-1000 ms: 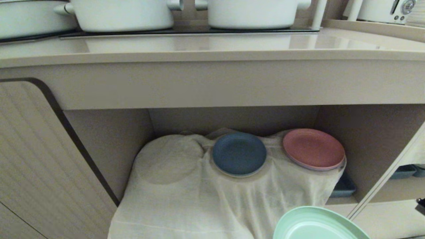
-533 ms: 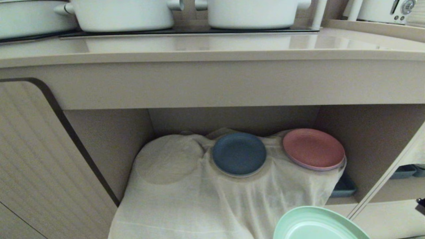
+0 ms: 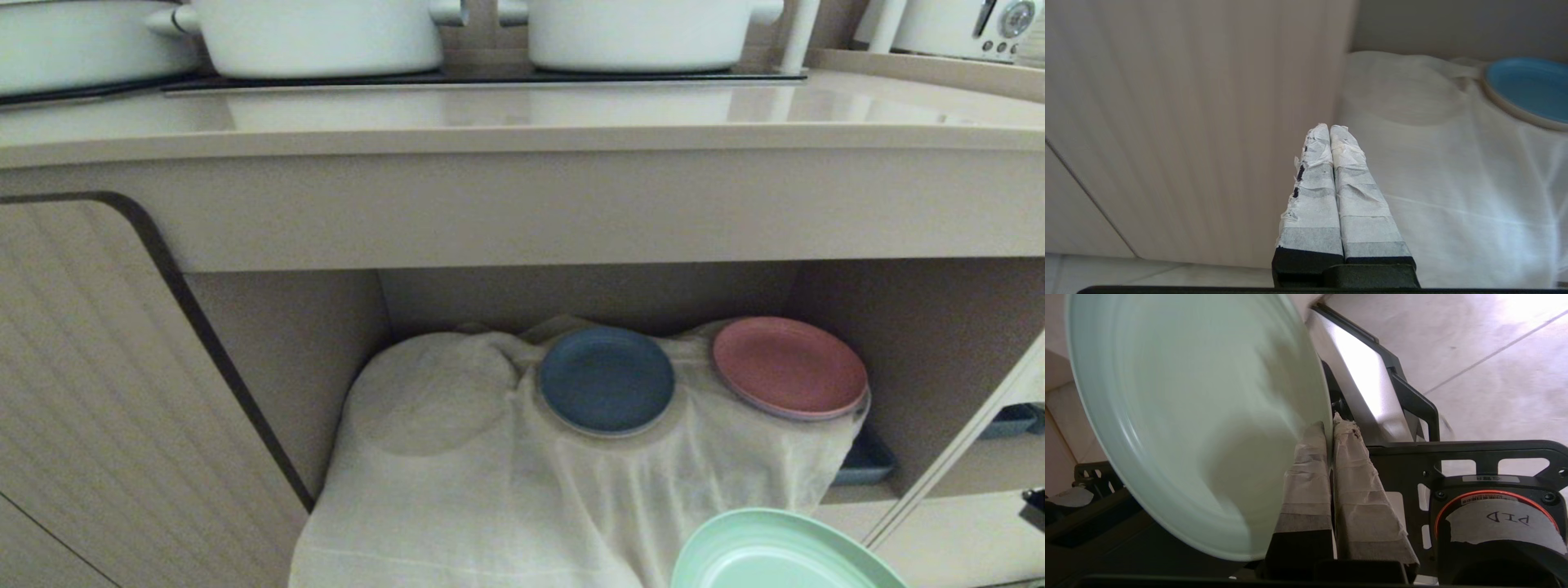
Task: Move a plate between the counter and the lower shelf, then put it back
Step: Put the plate in the cupboard
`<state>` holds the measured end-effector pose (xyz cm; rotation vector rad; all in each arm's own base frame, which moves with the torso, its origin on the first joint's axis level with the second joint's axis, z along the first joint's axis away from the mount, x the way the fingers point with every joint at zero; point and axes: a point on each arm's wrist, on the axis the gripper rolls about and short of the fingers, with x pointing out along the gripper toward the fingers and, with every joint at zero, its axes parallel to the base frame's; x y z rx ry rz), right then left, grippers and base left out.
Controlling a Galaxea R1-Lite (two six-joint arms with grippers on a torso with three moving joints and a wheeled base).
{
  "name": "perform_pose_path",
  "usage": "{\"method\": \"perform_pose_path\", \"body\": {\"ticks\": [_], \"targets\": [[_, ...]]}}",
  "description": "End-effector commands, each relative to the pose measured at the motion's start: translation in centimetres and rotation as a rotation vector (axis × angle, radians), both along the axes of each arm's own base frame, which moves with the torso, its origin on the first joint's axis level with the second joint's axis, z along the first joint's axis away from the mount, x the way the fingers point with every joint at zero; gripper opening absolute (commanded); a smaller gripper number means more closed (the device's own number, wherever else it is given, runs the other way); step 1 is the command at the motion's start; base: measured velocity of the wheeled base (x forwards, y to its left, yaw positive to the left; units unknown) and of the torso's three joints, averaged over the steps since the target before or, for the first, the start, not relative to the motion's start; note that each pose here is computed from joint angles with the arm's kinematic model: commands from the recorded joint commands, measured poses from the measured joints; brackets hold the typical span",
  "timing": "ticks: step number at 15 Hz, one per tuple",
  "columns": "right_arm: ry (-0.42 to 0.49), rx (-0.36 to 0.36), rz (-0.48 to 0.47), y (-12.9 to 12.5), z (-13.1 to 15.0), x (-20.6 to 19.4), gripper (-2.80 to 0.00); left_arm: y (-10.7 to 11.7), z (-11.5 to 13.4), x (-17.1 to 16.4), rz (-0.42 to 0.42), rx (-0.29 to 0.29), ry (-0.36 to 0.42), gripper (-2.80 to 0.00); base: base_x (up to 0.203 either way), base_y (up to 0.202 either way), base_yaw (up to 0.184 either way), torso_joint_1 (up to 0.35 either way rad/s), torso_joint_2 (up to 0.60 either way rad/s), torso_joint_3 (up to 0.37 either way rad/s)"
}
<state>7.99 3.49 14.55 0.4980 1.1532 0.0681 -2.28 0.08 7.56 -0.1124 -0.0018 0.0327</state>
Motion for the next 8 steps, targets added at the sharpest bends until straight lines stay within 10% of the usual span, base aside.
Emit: {"method": "perform_pose_path", "body": {"ticks": [1, 8], "targets": [[0.005, 0.001, -0.003, -0.01, -0.03, -0.03, -2.8, 0.0, 0.02, -0.01, 0.001, -0.001, -0.001, -2.8, 0.0, 0.197, -0.002, 0.006, 0.01, 0.002], [0.006, 0.001, -0.002, 0.0, -0.04, -0.01, -2.8, 0.0, 0.03, -0.01, 0.001, -0.001, -0.002, -2.8, 0.0, 0.196, -0.002, 0.001, 0.0, 0.002]]}}
